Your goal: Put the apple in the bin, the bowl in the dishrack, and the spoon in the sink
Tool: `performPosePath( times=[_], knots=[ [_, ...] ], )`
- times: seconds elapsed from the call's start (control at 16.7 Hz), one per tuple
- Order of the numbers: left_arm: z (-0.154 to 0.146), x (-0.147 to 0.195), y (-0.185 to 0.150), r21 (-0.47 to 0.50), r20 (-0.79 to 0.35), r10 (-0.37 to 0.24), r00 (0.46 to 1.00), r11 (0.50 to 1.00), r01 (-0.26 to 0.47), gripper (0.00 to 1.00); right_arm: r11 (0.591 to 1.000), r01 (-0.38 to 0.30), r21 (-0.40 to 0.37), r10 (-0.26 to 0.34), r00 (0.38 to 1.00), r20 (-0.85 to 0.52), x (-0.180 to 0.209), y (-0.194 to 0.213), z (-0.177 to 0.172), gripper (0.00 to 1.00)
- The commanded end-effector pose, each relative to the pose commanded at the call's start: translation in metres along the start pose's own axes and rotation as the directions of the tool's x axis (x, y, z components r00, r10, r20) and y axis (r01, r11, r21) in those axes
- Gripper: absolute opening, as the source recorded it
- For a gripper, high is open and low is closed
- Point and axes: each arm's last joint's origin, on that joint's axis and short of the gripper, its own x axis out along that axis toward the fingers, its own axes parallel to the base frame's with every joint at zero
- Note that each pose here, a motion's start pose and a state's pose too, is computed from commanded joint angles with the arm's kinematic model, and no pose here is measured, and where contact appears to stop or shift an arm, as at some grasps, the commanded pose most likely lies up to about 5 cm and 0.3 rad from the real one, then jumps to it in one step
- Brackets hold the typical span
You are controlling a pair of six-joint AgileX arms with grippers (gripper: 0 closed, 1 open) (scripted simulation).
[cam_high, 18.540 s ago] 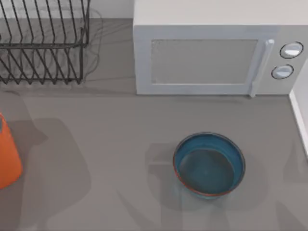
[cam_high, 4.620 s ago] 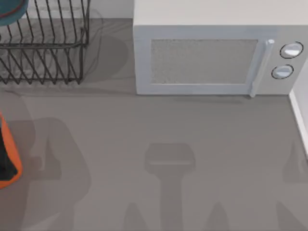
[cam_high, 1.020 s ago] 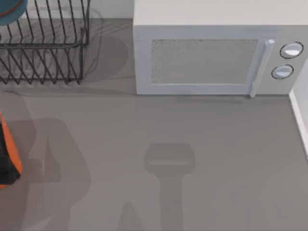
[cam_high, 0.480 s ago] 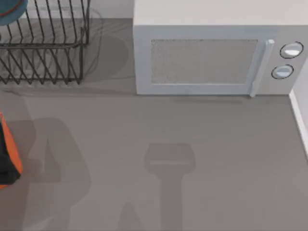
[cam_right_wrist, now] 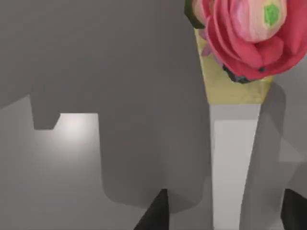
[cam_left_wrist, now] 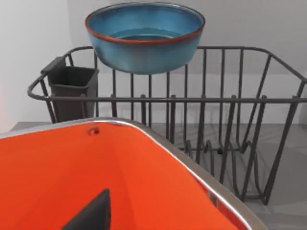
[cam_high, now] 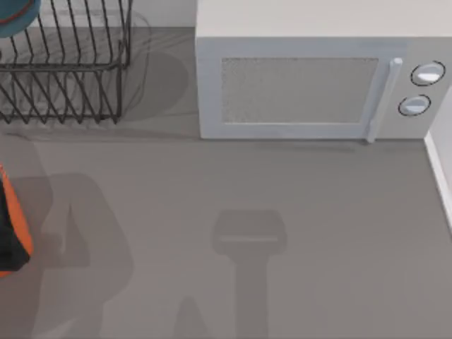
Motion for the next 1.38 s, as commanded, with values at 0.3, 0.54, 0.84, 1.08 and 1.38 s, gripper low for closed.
performPosePath(
  times=[0.3,0.54,0.84,1.08,1.38],
  knots=[
    [0.000,0.000,0.000,0.000,0.000,0.000,1.000,1.000,0.000,1.00,1.000,-0.006,-0.013,0.006,1.000,-0.003,-0.035,-0.005,0.004,0.00],
    [0.000,0.000,0.000,0.000,0.000,0.000,1.000,1.000,0.000,1.00,1.000,-0.024,-0.005,0.024,1.000,-0.012,-0.079,-0.002,0.002,0.00],
    [0.000,0.000,0.000,0.000,0.000,0.000,1.000,1.000,0.000,1.00,1.000,0.000,0.000,0.000,1.000,0.000,-0.099,0.000,0.002,0.00],
    [0.000,0.000,0.000,0.000,0.000,0.000,1.000,1.000,0.000,1.00,1.000,-0.006,0.000,0.006,1.000,-0.003,-0.099,-0.001,0.003,0.00],
    [0.000,0.000,0.000,0.000,0.000,0.000,1.000,1.000,0.000,1.00,1.000,-0.020,-0.008,0.020,1.000,-0.014,-0.113,-0.030,0.030,0.00]
  ],
)
